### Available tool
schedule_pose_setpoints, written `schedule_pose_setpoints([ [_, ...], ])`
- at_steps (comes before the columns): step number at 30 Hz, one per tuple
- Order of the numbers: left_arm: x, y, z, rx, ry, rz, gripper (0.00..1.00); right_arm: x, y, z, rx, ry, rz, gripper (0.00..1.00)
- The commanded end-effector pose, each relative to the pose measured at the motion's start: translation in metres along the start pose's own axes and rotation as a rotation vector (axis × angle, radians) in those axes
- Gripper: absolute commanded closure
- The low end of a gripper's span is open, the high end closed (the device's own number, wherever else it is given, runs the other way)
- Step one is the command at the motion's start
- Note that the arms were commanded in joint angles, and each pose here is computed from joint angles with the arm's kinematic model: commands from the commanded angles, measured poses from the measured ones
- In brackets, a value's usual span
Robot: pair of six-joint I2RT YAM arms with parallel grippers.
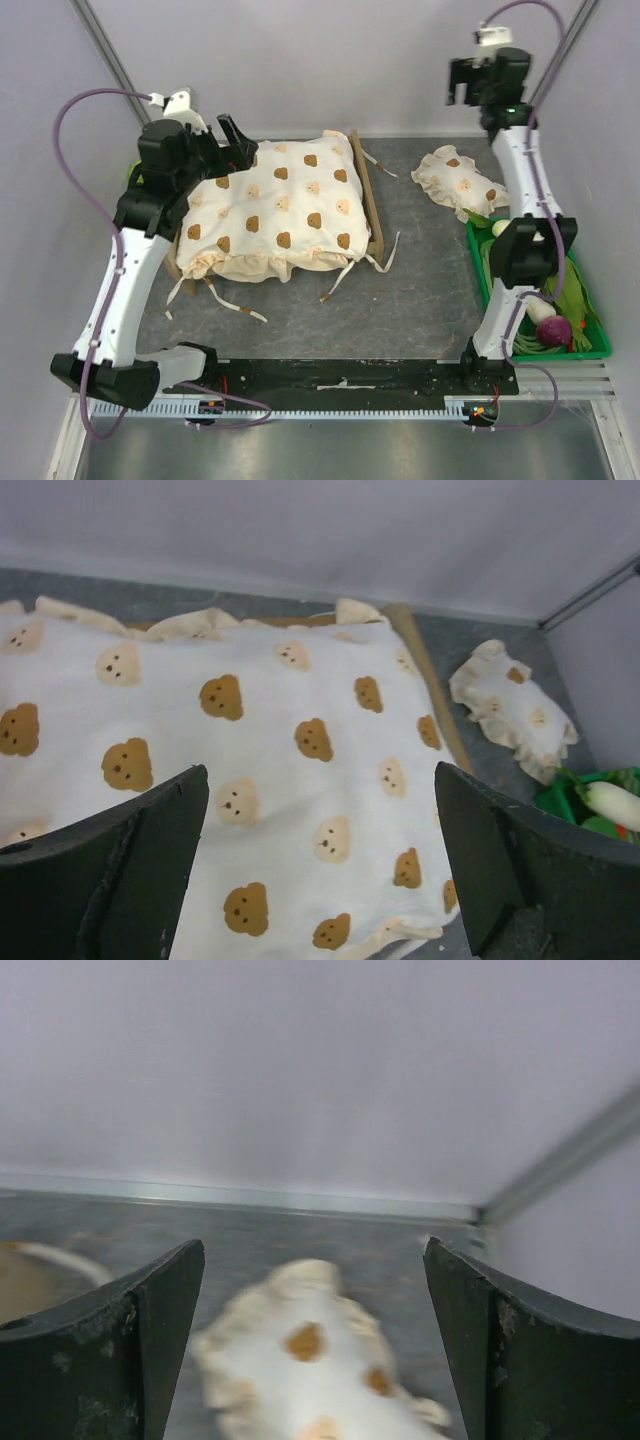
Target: Set up the pet bed
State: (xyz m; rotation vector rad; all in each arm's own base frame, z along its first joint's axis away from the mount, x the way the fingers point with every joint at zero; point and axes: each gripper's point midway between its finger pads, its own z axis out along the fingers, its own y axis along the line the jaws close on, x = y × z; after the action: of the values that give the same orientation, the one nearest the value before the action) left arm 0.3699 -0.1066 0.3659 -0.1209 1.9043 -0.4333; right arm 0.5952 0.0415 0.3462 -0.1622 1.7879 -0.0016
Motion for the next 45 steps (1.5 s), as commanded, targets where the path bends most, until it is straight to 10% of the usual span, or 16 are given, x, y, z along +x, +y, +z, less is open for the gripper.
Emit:
schedule_pose_setpoints([
  [1, -0.02, -0.032, -0.051, 0.165, -0.042, 0.083, 0.0, 0.052, -0.079, 0.009, 0.008, 0.136, -0.165, 0.02],
  [15, 0.017, -0.002, -0.113, 0.081, 0.014, 0.189, 0.0, 0.254, -0.099, 0.036, -0.166, 0.519, -0.393, 0.02],
  [24, 0.035, 0.024, -0.132, -0.034, 0.039, 0.206, 0.0, 0.3, -0.084, 0.036, -0.23, 0.595, -0.307, 0.17],
  [31, 0.029, 0.028, -0.141, -0.061, 0.009, 0.205, 0.0, 0.271, -0.087, 0.038, -0.179, 0.552, -0.264, 0.99],
  [38, 0.029, 0.028, -0.147, -0.06, -0.004, 0.193, 0.0, 0.197, -0.088, 0.04, -0.143, 0.4, -0.196, 1.0],
  [45, 0.022, 0.044, -0.153, -0.164, -0.054, 0.154, 0.0, 0.039, -0.035, 0.013, -0.148, 0.134, 0.264, 1.0],
])
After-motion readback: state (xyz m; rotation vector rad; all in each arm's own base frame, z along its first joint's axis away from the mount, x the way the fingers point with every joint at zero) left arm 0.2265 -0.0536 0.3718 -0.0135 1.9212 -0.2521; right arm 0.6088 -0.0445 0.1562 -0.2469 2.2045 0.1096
